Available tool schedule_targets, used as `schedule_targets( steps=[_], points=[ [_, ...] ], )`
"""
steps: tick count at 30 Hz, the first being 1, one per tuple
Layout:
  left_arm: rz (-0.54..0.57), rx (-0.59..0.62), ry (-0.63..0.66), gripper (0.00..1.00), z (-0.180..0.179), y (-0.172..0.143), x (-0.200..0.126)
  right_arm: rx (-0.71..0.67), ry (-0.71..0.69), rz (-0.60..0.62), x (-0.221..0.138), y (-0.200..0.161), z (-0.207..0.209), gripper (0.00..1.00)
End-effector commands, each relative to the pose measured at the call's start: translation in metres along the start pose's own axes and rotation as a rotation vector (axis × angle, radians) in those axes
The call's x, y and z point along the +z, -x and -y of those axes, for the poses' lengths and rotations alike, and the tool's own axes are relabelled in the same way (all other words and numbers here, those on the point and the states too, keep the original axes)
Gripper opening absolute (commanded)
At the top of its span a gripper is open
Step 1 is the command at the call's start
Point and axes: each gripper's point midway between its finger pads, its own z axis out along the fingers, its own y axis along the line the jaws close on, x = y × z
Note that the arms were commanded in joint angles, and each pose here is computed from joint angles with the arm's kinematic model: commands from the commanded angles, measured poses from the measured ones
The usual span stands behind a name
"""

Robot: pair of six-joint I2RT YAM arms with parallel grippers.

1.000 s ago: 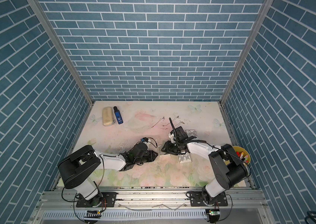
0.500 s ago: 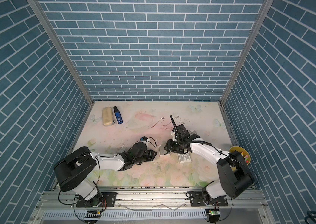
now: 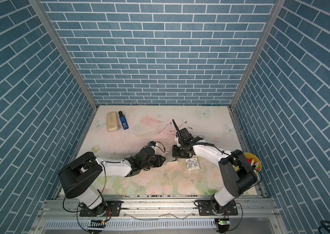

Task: Take the necklace out of the lift-off lid jewelry box
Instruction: Place the inner lining in the jewelry box.

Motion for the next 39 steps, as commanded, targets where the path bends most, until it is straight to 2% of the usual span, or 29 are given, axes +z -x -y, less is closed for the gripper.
schedule_targets(
  steps=[1, 16, 23, 29, 39],
  points=[
    [-0.007, 0.011, 0.01, 0.27, -0.004, 0.001, 0.004, -0.018, -0.038, -0.025, 0.008, -0.006, 0.01, 0.1],
    [-0.015, 0.008, 0.017, 0.27, -0.007, 0.001, 0.006, -0.044, -0.089, -0.076, 0.028, -0.014, 0.023, 0.14],
    [-0.006, 0.012, 0.019, 0.27, -0.007, 0.004, 0.004, -0.086, -0.096, -0.011, 0.0, -0.002, 0.008, 0.2],
    [-0.001, 0.021, 0.023, 0.27, -0.006, 0.007, 0.003, -0.119, -0.095, 0.056, -0.021, 0.011, -0.002, 0.31],
    [-0.005, 0.025, 0.023, 0.27, -0.006, 0.007, 0.004, -0.137, -0.105, 0.026, 0.012, 0.015, 0.002, 0.3]
  ],
)
